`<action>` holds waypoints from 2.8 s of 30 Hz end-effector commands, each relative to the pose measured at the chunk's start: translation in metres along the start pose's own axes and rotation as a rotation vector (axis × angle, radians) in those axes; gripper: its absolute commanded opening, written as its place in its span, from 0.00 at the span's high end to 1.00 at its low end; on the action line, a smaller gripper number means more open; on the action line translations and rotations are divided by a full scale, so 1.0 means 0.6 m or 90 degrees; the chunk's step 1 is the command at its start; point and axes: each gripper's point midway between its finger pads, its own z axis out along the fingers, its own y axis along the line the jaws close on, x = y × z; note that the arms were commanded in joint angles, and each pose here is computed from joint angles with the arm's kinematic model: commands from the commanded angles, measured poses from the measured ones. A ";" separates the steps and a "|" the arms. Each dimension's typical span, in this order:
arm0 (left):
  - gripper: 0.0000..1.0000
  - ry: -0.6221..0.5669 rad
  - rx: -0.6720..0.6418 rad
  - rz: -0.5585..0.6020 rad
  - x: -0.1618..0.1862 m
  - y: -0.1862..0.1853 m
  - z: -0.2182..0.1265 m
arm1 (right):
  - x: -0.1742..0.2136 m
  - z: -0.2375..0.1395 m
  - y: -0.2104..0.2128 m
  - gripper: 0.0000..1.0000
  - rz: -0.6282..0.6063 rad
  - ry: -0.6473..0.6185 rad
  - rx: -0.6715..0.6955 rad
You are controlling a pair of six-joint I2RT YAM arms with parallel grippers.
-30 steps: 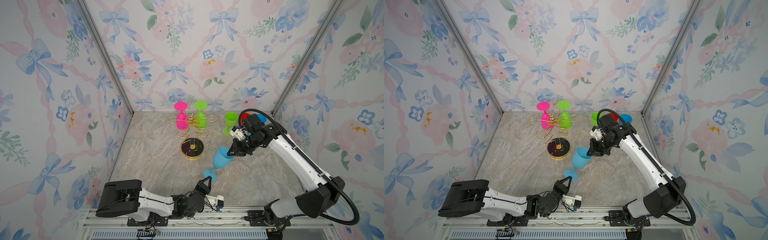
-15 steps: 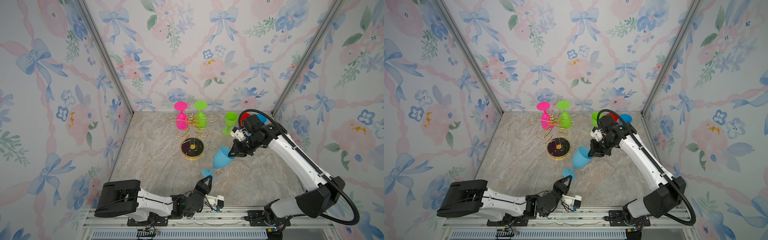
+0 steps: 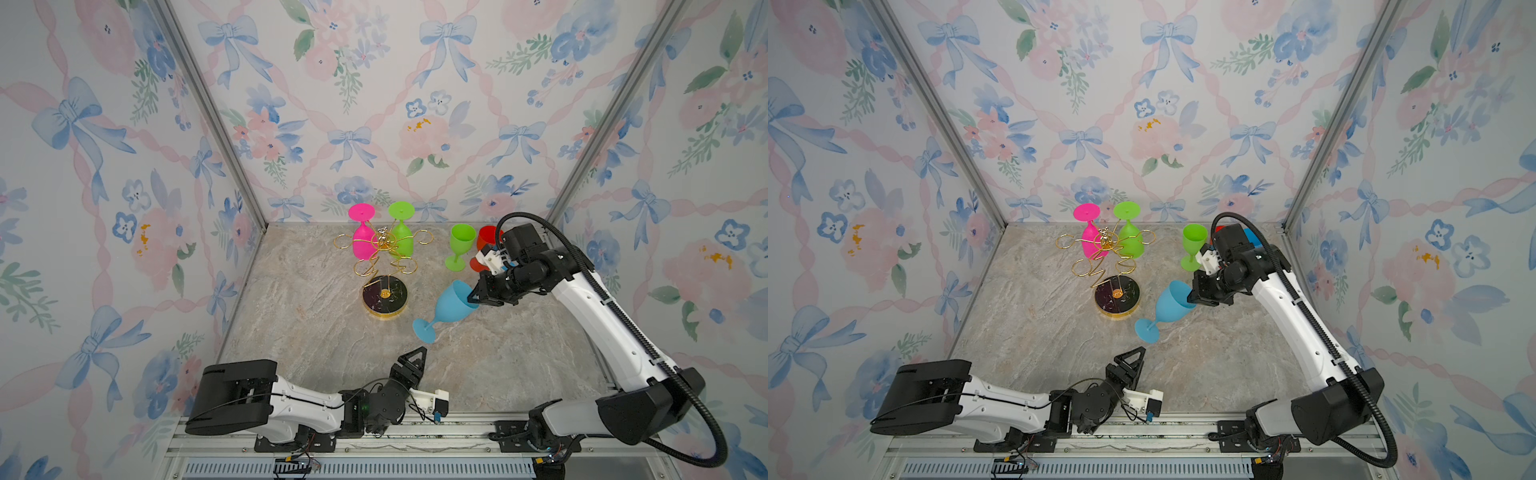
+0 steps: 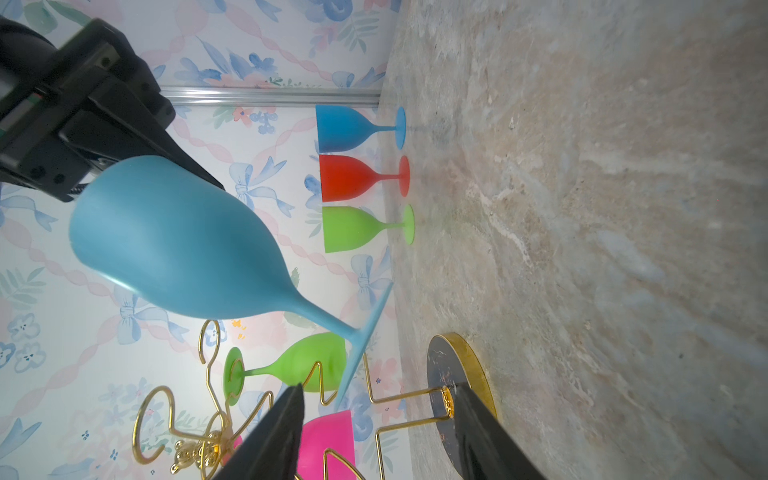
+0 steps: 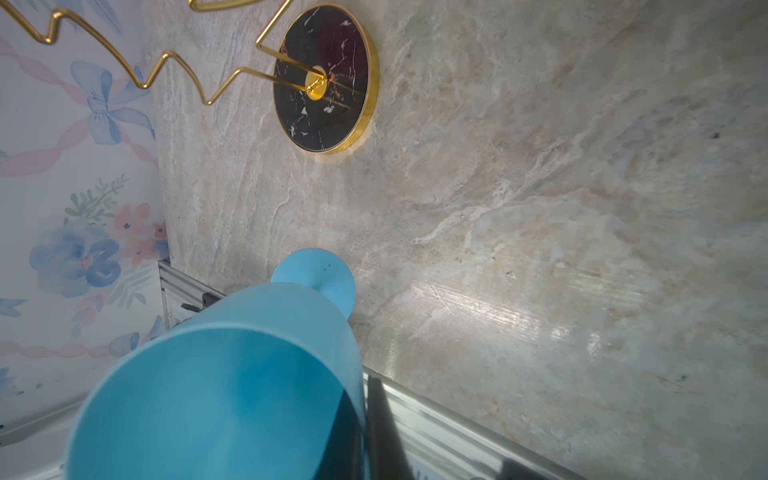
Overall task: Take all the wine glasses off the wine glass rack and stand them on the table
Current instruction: 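Open the left gripper off the stem while the right lifts the glass, then carry the blue glass to the row end while the left arm swings rackward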
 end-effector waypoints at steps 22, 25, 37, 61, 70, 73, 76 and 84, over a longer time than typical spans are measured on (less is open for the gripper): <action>0.05 0.094 -0.095 -0.489 0.102 0.156 -0.045 | -0.067 -0.093 -0.289 1.00 0.173 -0.230 0.361; 0.04 0.127 -0.082 -0.549 0.128 0.169 -0.043 | -0.067 -0.110 -0.322 1.00 0.215 -0.242 0.435; 0.02 0.149 -0.122 -0.702 0.204 0.230 -0.067 | -0.096 -0.118 -0.410 1.00 0.335 -0.227 0.459; 0.02 0.307 -0.244 -0.916 0.392 0.213 -0.118 | -0.221 -0.142 -0.519 1.00 0.419 -0.268 0.489; 0.02 0.394 -0.350 -0.966 0.485 0.210 -0.154 | -0.269 -0.123 -0.548 1.00 0.427 -0.251 0.486; 0.02 0.432 -0.372 -0.952 0.505 0.198 -0.165 | -0.284 -0.116 -0.556 1.00 0.428 -0.246 0.484; 0.02 0.406 -0.363 -0.961 0.498 0.204 -0.161 | -0.298 -0.113 -0.561 1.00 0.426 -0.243 0.484; 0.02 0.427 -0.394 -0.951 0.509 0.205 -0.173 | -0.322 -0.105 -0.571 1.00 0.427 -0.238 0.479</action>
